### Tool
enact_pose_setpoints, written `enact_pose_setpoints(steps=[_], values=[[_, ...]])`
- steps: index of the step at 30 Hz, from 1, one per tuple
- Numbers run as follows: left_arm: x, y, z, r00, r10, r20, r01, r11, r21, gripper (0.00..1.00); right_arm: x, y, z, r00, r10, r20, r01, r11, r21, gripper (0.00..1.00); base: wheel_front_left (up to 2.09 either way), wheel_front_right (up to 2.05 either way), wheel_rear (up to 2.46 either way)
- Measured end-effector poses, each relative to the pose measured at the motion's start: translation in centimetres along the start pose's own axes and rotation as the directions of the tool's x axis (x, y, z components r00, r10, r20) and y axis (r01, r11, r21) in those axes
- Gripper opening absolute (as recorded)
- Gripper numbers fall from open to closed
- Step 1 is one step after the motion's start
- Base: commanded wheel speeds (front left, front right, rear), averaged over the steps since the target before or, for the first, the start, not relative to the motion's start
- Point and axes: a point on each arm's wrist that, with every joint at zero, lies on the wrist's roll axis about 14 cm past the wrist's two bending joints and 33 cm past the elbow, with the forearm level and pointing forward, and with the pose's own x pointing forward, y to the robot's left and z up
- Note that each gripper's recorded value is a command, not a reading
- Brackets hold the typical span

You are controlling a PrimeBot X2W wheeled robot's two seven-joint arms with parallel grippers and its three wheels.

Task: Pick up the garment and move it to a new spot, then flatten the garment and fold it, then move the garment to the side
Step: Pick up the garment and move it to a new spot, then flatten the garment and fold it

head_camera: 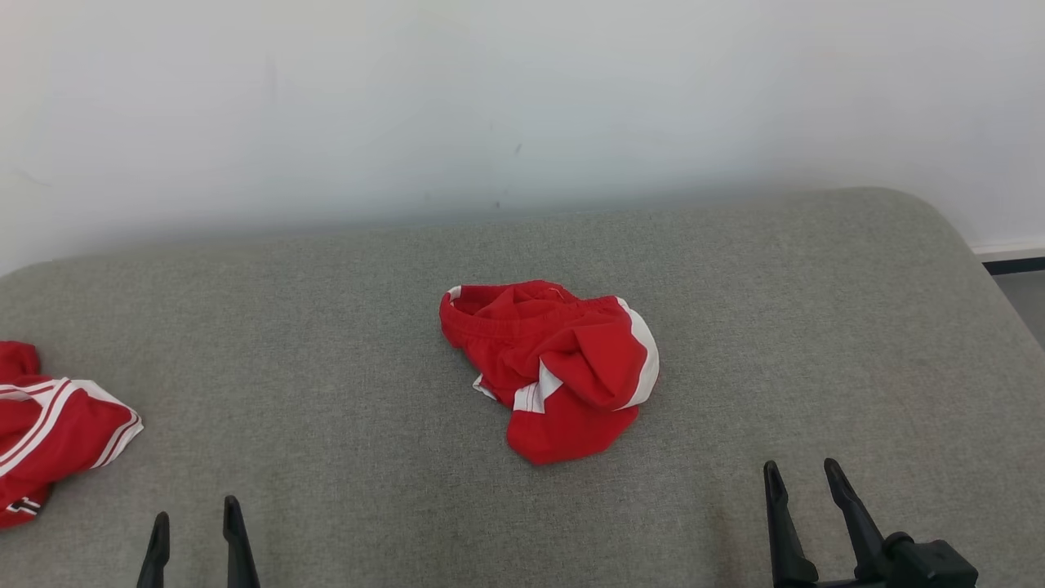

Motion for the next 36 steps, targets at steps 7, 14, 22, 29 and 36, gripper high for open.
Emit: enact_pose_setpoints(steps=[7,14,22,29,36], values=[[-0.4,-0.3,-0.4,1.0,-0.002,-0.014,0.002,1.0,0.002,1.0,-0.2,0.0,-0.2,1.0,-0.002,-0.007,0.002,1.0,0.001,1.0,0.0,0.0,0.0],[-0.4,-1.1,-0.6,0.999,-0.039,-0.021,0.04,0.998,0.041,1.0,-0.3,-0.1,-0.3,1.0,-0.003,-0.01,0.003,1.0,0.001,1.0,0.0,0.0,0.0],[-0.5,-1.2,-0.8,0.999,-0.047,-0.027,0.048,0.998,0.049,1.0,-0.3,0.0,-0.4,1.0,-0.001,-0.012,0.001,1.0,0.0,1.0,0.0,0.0,0.0],[-0.6,-1.4,-1.3,0.998,-0.055,-0.042,0.057,0.997,0.06,1.0,-0.2,0.1,-0.5,1.0,0.001,-0.016,-0.001,1.0,-0.001,1.0,0.0,0.0,0.0],[-0.7,-1.3,-1.6,0.997,-0.058,-0.054,0.061,0.996,0.066,1.0,-0.2,0.2,-0.6,1.0,0.005,-0.017,-0.005,1.0,0.0,1.0,0.0,0.0,0.0]])
